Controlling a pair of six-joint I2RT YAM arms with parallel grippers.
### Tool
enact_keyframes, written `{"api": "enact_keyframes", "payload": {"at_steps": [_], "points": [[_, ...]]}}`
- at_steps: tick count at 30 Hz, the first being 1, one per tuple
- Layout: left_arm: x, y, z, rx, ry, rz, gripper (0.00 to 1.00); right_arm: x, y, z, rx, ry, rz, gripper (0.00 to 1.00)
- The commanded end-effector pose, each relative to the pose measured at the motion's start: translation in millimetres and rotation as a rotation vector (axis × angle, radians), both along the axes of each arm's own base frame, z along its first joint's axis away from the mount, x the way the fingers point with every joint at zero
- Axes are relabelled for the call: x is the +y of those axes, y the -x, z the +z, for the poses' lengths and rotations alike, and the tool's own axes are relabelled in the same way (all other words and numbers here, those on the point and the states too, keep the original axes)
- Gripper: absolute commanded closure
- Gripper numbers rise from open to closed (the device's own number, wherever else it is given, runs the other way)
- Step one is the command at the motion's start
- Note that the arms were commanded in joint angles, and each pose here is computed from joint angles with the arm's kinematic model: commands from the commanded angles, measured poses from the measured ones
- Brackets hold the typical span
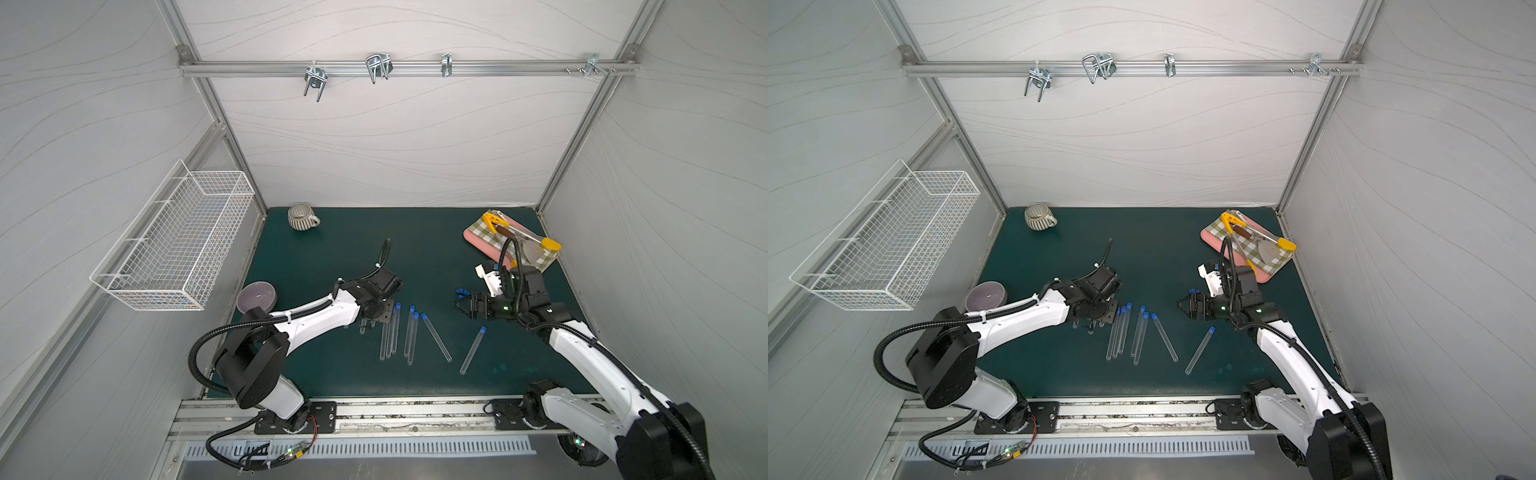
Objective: Remove stoppers from test tubes
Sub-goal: Place the test tube at the center of the board, then pick up the test tube at the center of the board.
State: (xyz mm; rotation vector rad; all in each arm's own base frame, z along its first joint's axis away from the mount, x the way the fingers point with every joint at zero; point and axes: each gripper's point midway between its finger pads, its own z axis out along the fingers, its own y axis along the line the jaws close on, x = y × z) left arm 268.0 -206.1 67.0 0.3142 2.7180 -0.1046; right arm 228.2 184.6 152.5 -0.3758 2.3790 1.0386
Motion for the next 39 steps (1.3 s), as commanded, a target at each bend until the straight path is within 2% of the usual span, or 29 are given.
{"api": "enact_keyframes", "payload": {"at_steps": [1,12,16,39], "points": [[-6,6,-3,0.015,0.038,0.032,0.59,5,7,-7,0.020,0.010,0.044,0.13],[-8,13,-24,0.055,0.057,0.044,0.62,23,13,-12,0.019,0.036,0.100,0.02],[-13,14,-28,0.065,0.080,0.044,0.62,24,13,-14,0.024,0.042,0.098,0.01],[-17,16,-58,0.120,0.049,0.050,0.67,25,10,-16,0.028,0.044,0.096,0.01]]}}
